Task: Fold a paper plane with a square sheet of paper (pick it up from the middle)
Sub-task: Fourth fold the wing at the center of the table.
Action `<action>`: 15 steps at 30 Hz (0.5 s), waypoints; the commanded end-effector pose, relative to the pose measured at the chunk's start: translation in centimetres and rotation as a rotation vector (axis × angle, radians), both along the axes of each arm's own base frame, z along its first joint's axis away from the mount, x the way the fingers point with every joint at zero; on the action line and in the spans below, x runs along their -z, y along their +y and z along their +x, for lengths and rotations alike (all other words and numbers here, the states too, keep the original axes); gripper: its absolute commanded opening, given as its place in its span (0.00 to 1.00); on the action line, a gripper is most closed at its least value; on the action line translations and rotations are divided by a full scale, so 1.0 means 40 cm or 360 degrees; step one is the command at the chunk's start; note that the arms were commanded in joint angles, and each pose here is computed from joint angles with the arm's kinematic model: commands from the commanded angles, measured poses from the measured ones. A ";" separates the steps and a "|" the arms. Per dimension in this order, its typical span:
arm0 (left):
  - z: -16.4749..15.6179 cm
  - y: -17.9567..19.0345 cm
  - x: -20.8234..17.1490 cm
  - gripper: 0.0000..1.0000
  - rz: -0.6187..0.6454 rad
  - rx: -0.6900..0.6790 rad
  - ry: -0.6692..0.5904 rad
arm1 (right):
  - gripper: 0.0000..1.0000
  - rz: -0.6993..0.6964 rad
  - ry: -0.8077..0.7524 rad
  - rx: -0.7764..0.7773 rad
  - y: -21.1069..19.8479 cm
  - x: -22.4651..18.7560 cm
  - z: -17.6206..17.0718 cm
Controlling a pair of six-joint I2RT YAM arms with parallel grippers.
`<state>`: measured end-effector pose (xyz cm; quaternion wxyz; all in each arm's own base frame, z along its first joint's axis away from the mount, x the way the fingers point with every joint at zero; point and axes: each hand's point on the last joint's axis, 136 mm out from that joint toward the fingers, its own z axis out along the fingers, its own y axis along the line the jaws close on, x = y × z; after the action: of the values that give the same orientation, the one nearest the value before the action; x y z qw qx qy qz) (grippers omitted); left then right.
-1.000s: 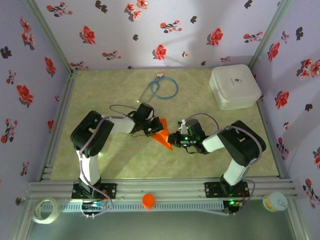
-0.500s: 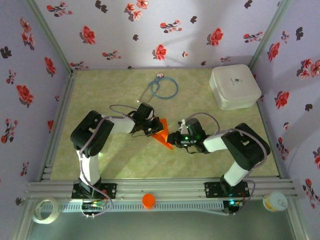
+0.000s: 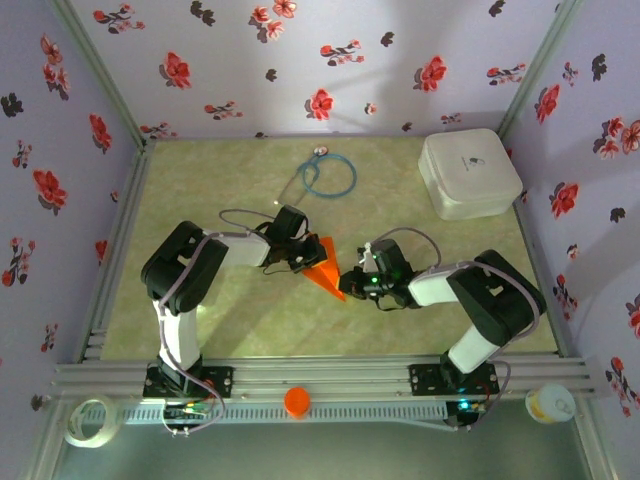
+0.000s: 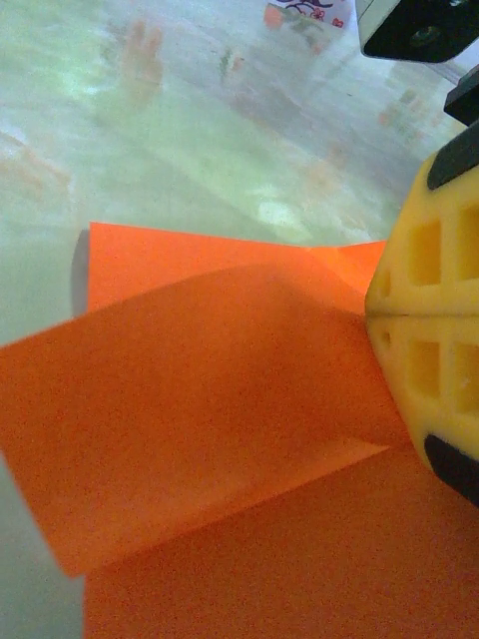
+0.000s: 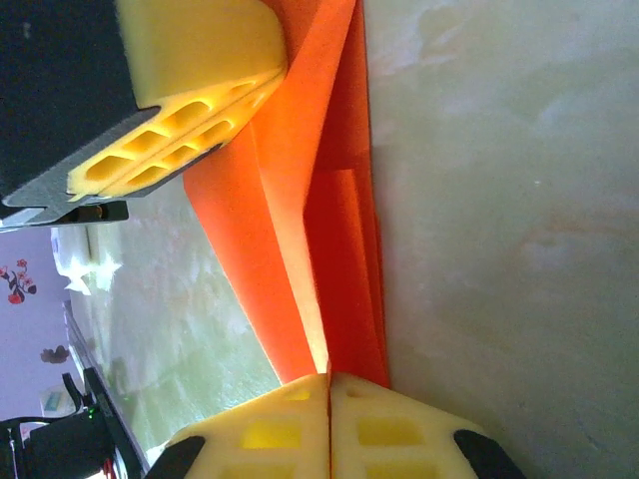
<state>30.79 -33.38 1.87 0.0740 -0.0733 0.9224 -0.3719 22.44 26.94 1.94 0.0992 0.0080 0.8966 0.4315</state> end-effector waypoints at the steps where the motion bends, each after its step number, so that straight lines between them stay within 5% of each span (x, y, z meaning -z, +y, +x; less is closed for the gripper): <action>1: -0.021 0.030 0.047 0.00 0.0083 0.0005 0.0052 | 0.10 -0.0132 0.0215 -0.0024 -0.039 0.080 -0.078; 8: -0.021 0.034 0.046 0.00 0.0080 -0.0002 0.0050 | 0.18 -0.0123 0.0221 -0.0038 -0.041 0.064 -0.088; 15: -0.018 0.039 0.045 0.00 0.0071 -0.0016 0.0048 | 0.09 -0.0157 0.0254 -0.0042 -0.052 0.079 -0.102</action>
<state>30.82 -33.37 1.85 0.0766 -0.0720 0.9199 -0.3779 22.07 26.80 1.94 0.0964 0.0081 0.8964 0.4326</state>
